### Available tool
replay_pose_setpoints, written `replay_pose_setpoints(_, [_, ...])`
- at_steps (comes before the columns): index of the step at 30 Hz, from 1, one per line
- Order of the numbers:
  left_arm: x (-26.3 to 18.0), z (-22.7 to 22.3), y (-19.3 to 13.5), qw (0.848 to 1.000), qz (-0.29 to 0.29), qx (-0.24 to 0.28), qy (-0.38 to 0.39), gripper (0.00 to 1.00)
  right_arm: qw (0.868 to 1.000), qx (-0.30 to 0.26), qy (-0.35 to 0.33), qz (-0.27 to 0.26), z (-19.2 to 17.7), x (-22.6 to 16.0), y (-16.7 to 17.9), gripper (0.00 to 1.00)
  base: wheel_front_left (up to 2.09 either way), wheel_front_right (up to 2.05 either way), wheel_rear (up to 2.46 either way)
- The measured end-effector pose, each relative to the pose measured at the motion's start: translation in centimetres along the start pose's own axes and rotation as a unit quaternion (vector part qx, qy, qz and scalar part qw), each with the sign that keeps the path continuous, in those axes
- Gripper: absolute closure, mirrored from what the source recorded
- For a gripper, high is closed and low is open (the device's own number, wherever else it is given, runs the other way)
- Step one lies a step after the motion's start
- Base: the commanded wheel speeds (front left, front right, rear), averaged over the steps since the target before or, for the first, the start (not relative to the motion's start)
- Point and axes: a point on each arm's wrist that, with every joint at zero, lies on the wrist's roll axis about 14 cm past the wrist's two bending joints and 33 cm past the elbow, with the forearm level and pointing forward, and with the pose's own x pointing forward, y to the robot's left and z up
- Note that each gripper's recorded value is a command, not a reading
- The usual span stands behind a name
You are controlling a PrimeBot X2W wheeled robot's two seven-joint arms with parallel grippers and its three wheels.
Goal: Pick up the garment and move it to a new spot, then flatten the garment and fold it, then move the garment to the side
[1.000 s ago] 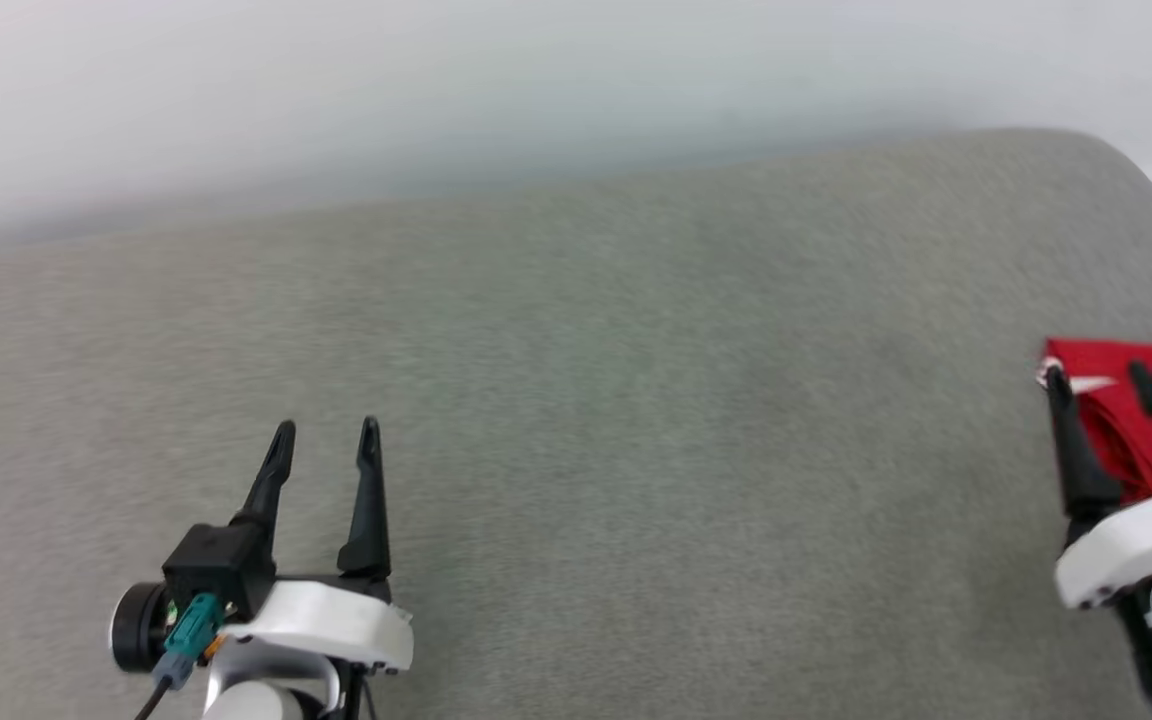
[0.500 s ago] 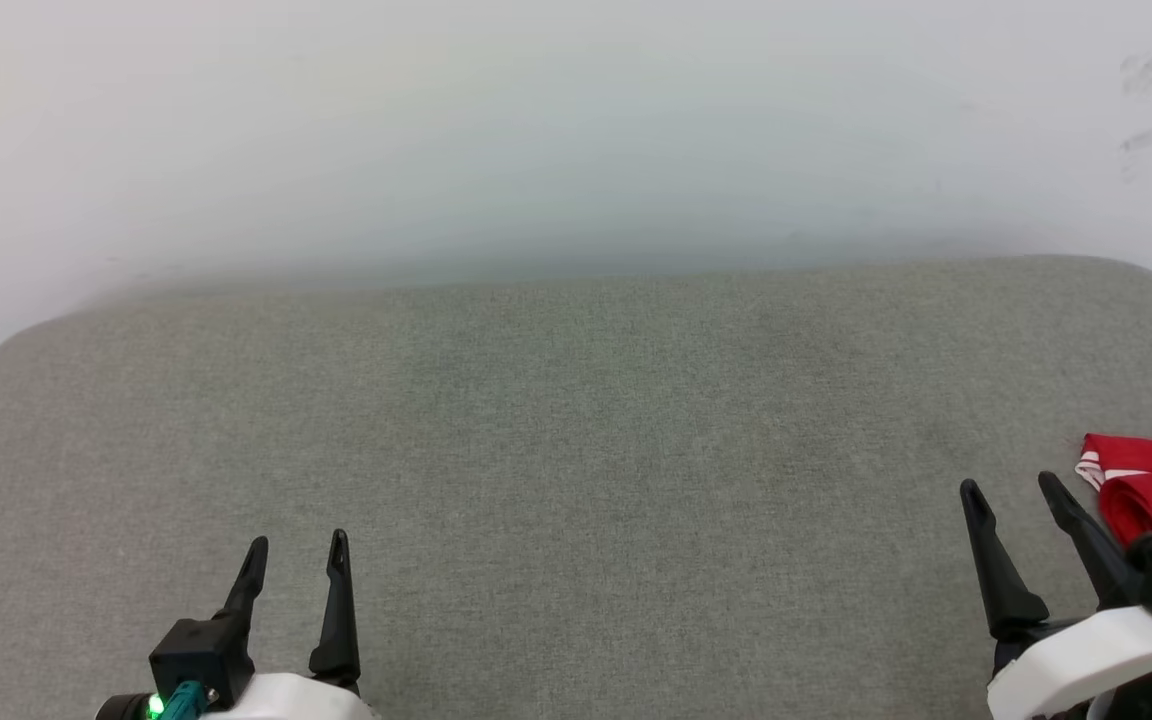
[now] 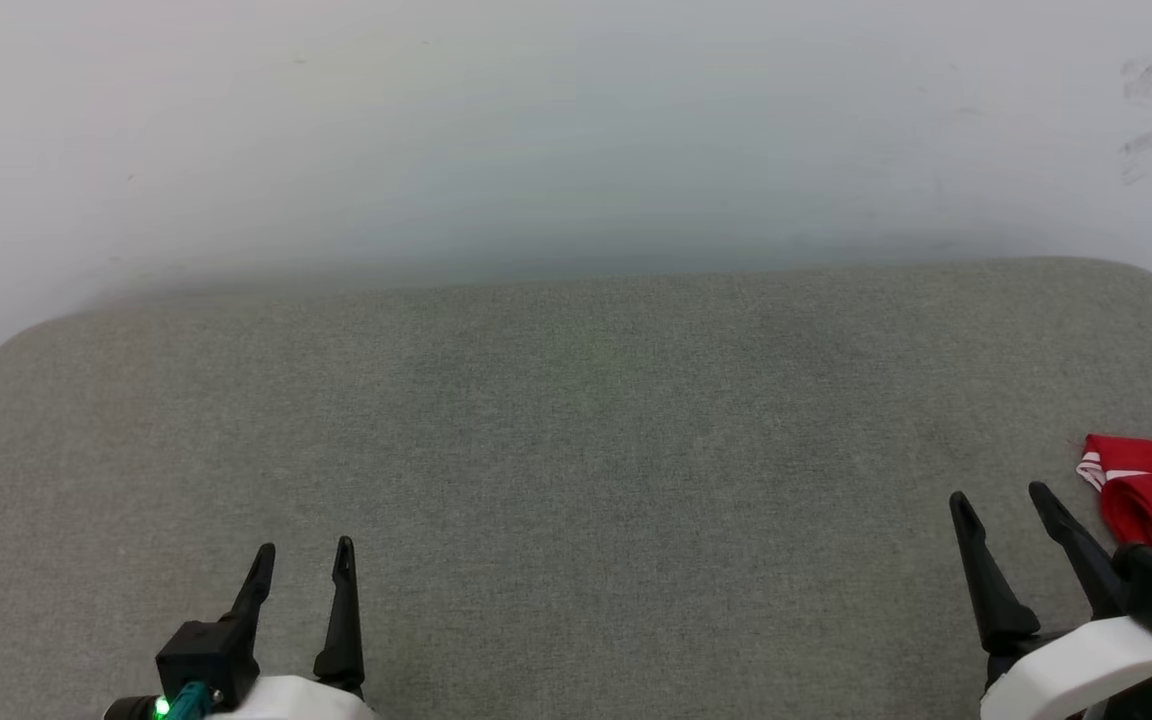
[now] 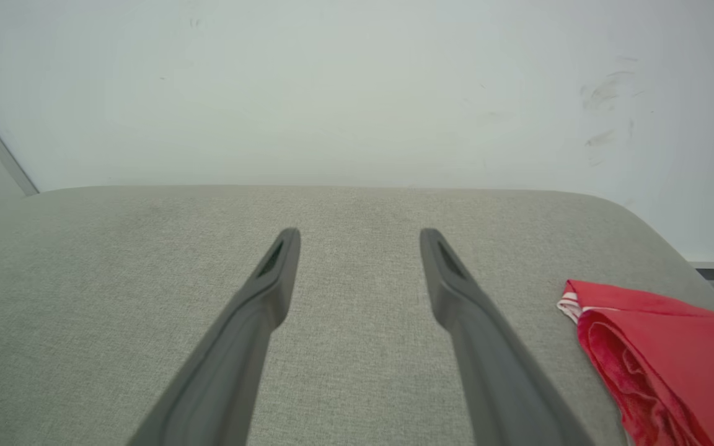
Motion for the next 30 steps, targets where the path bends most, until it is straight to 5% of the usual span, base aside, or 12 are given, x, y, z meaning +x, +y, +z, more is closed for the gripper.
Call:
replay_pose_setpoints(8, [0.5, 0.2, 0.1, 1.000, 0.002, 0.001, -0.005, 0.00, 1.000, -0.005, 0.002, 0.000, 0.0, 0.1, 0.0, 0.00, 0.00, 0.00, 0.00])
replay_pose_setpoints(9, [0.5, 0.2, 0.1, 1.000, 0.002, 0.000, -0.005, 1.00, 1.000, -0.004, 0.004, 0.000, -0.1, 0.1, 0.0, 1.00, 0.00, 0.00, 0.00])
replay_pose_setpoints(30, [0.4, -2.5, 1.2, 0.984, 0.038, -0.160, 0.063, 1.00, 0.985, 0.170, 0.029, -0.004, -2.7, 0.5, -0.1, 1.00, 0.00, 0.00, 0.00])
